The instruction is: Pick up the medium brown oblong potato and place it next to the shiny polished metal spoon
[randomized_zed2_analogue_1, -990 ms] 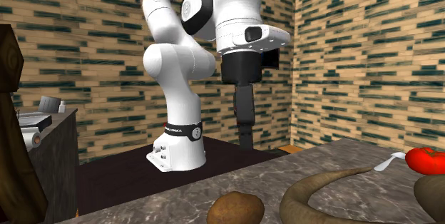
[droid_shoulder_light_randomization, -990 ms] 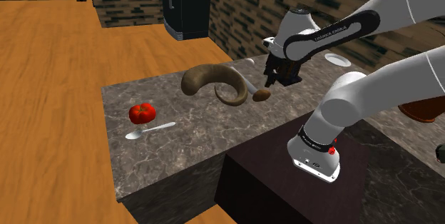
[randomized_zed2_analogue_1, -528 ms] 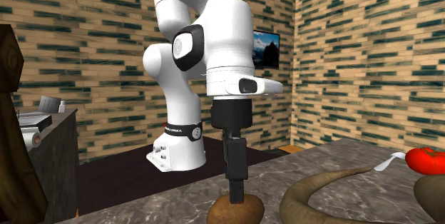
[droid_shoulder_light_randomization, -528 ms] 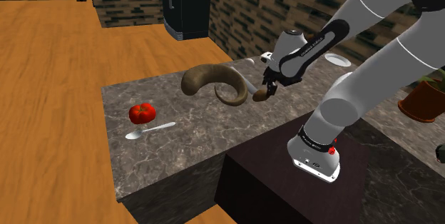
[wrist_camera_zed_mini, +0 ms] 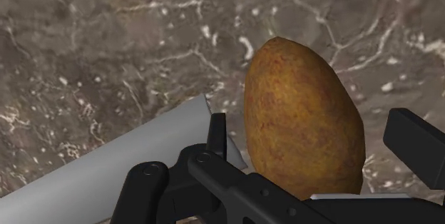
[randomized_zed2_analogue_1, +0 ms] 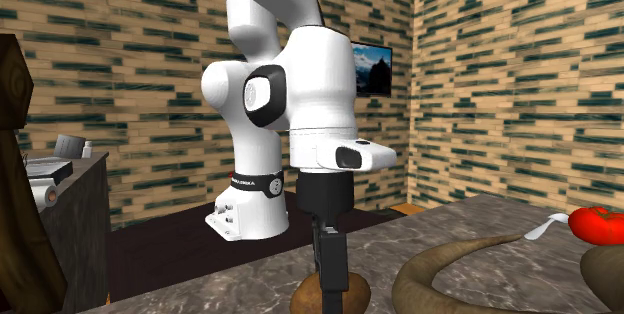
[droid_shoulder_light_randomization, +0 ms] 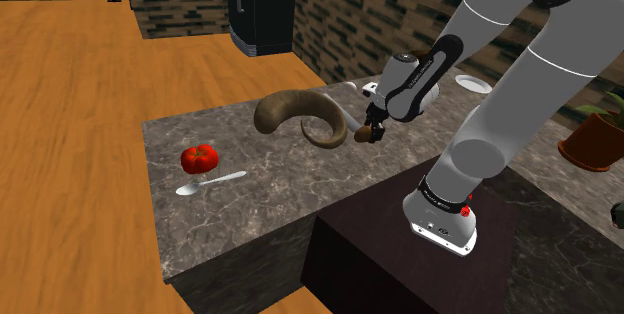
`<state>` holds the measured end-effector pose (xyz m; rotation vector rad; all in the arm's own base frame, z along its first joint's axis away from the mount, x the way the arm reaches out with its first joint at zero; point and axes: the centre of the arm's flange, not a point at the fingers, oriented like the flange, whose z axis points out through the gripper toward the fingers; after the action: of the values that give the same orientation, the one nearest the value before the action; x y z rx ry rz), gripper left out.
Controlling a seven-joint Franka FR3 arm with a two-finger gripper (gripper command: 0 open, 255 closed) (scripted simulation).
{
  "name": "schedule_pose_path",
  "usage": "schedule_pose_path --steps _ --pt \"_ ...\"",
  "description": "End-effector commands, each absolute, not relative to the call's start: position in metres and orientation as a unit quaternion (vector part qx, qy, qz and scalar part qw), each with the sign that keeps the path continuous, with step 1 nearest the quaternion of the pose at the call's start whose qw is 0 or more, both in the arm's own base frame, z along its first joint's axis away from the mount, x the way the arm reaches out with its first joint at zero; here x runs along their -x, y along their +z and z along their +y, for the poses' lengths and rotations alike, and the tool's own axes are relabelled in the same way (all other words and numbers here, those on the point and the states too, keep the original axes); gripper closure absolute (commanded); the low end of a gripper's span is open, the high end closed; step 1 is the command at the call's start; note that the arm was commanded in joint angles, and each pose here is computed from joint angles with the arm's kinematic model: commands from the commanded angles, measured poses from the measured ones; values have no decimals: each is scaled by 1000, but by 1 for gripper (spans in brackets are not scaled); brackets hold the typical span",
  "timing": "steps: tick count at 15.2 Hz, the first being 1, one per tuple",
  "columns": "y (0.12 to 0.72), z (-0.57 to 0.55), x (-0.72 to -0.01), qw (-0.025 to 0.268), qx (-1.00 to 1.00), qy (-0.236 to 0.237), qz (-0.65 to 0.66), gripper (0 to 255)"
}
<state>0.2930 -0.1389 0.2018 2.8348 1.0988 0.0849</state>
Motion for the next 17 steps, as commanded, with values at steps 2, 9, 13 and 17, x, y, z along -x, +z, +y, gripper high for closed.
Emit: schedule_pose_path --steps 2,9,13,17 --pt "200 -140 -294 51 -931 28 361 0" --pt "200 -140 -294 51 -931 28 361 255" --pt "200 -140 -294 51 -931 28 361 255" --pt "205 -140 -294 51 -931 28 361 255"
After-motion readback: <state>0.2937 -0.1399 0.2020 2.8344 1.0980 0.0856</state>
